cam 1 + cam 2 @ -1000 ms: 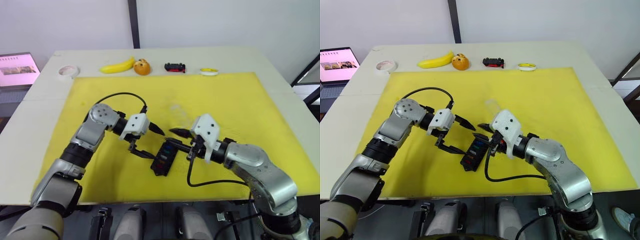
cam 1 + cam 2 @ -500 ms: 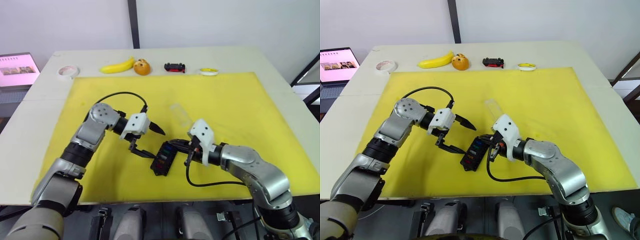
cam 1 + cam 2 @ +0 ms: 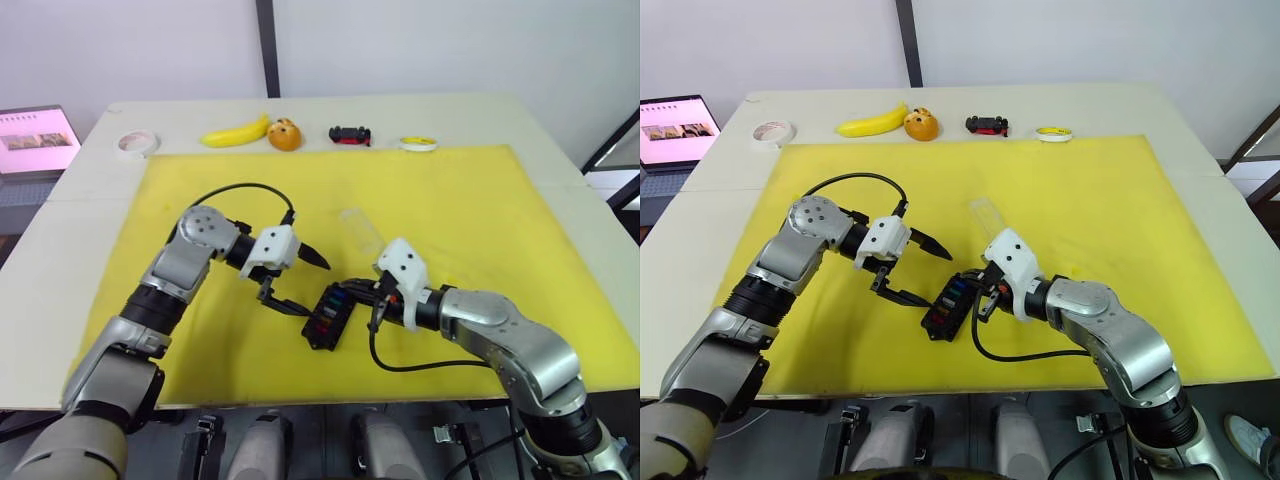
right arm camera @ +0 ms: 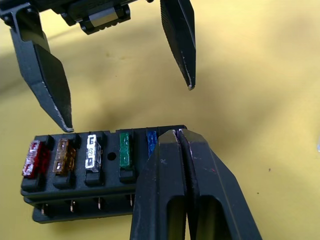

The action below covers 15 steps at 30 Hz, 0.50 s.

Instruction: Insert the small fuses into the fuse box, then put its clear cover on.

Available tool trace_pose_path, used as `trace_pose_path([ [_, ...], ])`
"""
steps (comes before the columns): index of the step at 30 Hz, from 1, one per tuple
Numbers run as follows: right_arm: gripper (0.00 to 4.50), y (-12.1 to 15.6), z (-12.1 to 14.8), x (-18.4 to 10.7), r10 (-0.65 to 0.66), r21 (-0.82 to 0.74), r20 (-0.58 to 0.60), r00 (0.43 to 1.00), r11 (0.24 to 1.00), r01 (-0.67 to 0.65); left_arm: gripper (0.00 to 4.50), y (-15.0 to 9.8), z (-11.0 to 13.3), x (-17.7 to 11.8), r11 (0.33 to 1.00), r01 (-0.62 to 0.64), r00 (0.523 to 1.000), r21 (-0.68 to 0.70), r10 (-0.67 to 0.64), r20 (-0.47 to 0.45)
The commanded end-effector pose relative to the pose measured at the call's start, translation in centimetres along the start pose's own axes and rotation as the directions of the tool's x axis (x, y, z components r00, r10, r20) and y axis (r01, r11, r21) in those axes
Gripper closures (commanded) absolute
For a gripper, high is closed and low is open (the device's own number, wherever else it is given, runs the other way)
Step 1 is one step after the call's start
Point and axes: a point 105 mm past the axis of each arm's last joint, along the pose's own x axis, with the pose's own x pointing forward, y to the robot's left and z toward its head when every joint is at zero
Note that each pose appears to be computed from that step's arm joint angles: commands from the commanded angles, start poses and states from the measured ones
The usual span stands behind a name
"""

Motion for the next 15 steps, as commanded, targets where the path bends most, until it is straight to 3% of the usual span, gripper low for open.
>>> trace_pose_path([
  [1,4.44,0.4,-0.8,0.0,0.020,0.026,-0.036,0.999,0.999,-0.019,0.00,0.3,0.9,-0.6,0.999,-0.029,0.999,0.042,0.028,0.016],
  [4,4.44,0.4,-0.2,-0.2,0.016,0.011,-0.010,1.000,1.000,-0.016,0.00,0.4,0.9,-0.6,0.998,-0.033,0.999,0.044,0.032,0.017],
  [8,4.44,0.2,2.9,-0.9,-0.005,-0.042,0.120,0.993,0.999,0.010,0.00,0.6,1.0,-1.0,0.997,-0.065,0.998,0.040,0.064,0.023],
  [12,4.44,0.1,4.9,-3.3,-0.029,-0.056,0.189,0.982,0.998,0.040,0.00,1.0,1.8,-2.6,0.982,-0.186,0.978,-0.029,0.188,0.088],
  [15,4.44,-0.6,4.8,-5.8,-0.092,-0.035,0.192,0.977,0.994,0.100,0.00,0.6,2.4,-4.3,0.947,-0.287,0.940,-0.145,0.307,0.146],
])
